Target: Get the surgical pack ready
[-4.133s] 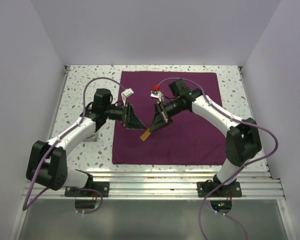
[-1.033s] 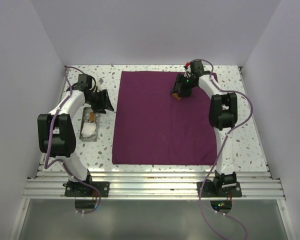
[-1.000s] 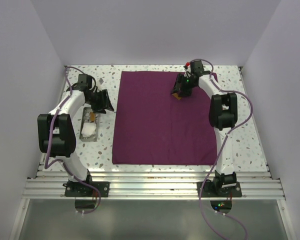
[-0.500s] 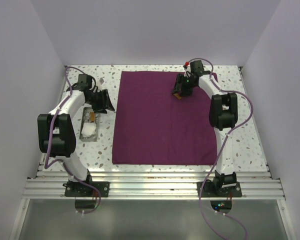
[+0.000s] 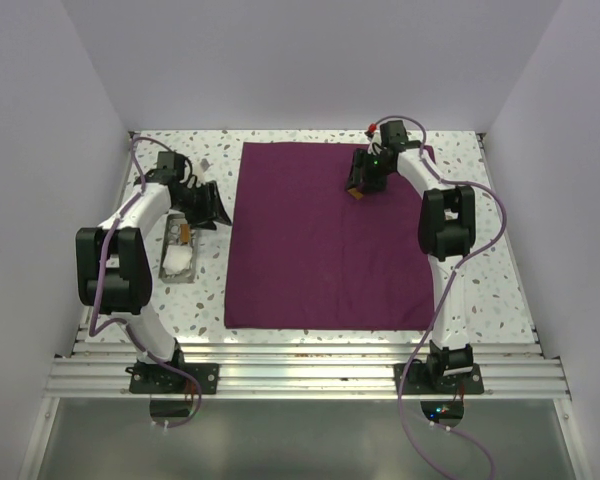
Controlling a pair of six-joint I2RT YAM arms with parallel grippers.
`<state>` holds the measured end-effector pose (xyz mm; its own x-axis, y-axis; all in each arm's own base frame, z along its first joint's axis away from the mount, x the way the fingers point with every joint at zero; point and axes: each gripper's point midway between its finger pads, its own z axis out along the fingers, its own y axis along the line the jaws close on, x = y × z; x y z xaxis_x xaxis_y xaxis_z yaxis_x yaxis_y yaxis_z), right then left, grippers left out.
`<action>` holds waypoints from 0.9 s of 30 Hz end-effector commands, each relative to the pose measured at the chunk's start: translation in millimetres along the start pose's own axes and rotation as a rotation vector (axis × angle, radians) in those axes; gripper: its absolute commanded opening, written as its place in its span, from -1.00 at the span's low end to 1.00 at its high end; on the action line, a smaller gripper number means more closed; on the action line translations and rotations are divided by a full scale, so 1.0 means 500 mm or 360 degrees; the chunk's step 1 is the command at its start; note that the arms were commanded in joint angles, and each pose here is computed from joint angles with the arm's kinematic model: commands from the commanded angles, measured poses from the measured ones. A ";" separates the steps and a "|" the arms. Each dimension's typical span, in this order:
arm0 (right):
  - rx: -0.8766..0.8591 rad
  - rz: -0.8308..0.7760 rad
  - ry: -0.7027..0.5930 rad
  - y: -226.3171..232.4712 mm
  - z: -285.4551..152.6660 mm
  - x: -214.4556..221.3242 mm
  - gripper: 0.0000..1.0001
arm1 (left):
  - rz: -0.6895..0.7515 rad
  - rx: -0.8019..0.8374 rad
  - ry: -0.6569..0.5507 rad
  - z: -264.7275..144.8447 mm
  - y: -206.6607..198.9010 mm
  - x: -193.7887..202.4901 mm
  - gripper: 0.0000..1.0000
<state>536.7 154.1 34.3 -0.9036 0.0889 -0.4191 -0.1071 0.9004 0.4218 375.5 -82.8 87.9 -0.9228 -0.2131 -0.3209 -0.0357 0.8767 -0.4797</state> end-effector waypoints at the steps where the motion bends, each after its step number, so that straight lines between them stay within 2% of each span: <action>1: 0.0072 -0.0057 0.0028 -0.018 -0.012 0.005 0.22 | 0.0035 0.0078 -0.0039 -0.001 -0.034 -0.010 0.06; 10: -0.0301 -0.0038 0.0131 0.064 0.007 0.049 0.11 | 0.0055 0.0178 -0.0024 0.003 -0.058 -0.007 0.06; 15: -0.0436 0.0074 0.0163 0.093 0.007 0.056 0.06 | 0.0058 0.0269 -0.0011 0.014 -0.084 0.002 0.06; 17: -0.0439 0.0133 0.0158 0.095 0.013 0.059 0.06 | 0.0046 0.0291 -0.0002 0.017 -0.087 0.007 0.06; 20: -0.0293 0.0270 0.0131 0.070 0.024 0.056 0.03 | 0.0045 0.0293 0.0010 0.018 -0.089 0.011 0.06; 27: -0.0287 0.0613 0.0149 0.062 0.073 0.072 -0.08 | 0.0051 0.0292 0.0019 0.018 -0.087 0.015 0.06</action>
<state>520.5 195.2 31.4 -0.9366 0.2591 -0.2360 0.0362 0.7412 0.6703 369.7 -120.3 93.1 -0.9338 -0.1790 -0.3097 0.0391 0.8095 -0.5859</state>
